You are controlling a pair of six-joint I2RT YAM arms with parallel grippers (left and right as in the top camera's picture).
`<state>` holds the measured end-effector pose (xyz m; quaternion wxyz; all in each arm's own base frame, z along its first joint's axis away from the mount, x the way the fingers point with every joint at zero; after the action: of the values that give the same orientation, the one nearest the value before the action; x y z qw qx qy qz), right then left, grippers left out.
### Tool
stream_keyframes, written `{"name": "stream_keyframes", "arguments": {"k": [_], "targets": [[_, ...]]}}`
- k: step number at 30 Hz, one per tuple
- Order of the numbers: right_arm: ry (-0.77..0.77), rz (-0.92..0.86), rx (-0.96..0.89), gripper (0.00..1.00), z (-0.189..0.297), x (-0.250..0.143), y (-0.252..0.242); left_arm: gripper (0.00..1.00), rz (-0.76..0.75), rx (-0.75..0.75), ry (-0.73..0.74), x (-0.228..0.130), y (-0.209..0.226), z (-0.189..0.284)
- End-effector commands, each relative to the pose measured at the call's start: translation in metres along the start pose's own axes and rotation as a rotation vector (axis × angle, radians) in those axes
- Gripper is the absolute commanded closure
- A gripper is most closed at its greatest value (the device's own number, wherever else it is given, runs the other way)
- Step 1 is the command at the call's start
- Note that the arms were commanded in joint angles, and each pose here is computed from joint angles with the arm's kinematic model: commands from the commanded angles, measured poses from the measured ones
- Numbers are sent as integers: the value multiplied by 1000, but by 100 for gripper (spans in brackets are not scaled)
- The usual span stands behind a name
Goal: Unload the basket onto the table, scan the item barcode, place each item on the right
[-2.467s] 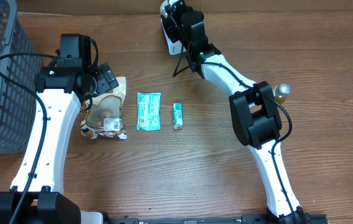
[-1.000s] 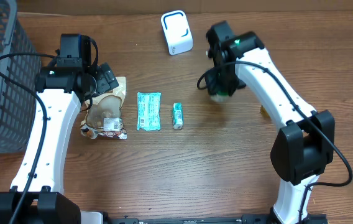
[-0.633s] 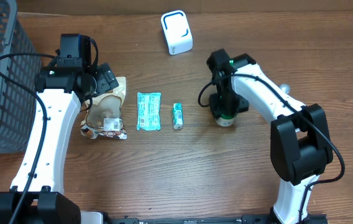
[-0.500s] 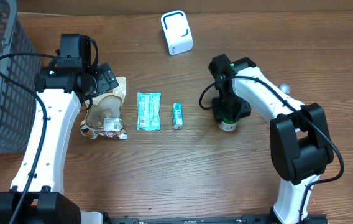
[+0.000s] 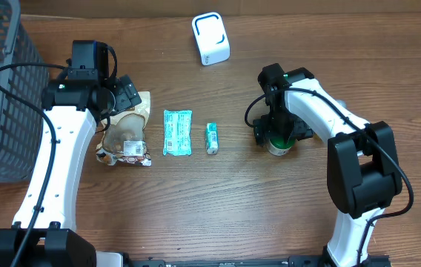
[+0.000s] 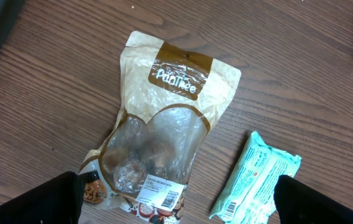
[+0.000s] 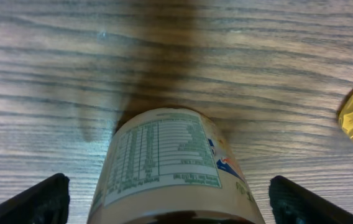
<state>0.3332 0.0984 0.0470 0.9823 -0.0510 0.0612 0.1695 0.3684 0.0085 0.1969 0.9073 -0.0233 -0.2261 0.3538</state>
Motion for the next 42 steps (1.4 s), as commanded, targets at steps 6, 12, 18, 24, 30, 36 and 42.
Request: {"name": "stream_keyframes", "arguments": {"k": [6,12,18,24,30,36,42], "targets": [[2,-83,-89,0,0,-3,-15,1,-3,-4,-5,3,-1,1],[-51,-86,-116,0,19,8,-21,0,-3,-4,-5,3,-1,1],[-177,-103,-112,0,55,33,-24,1,-3,-4,-5,3,-1,1],[-280,-105,-15,0,68,56,-11,0,-3,-4,-5,3,-1,1],[-351,-62,257,0,76,73,29,0,-3,-4,-5,3,-1,1],[-367,-121,314,2,80,79,36,0,-3,-4,-5,3,-1,1],[-336,-192,329,13,71,77,45,0,-3,-4,-5,3,-1,1]]}}
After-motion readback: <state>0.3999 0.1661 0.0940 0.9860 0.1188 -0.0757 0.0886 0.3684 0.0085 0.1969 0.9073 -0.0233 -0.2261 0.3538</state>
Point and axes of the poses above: each gripper's point midway between its finger pads, its own z axis back along the fingers, its own y axis along the line the jaws close on, x = y × z, the point moved 2 cm from there along z, back along the fingers, and after that the axes turned 14 degrees about z, right-handed, at the moved point
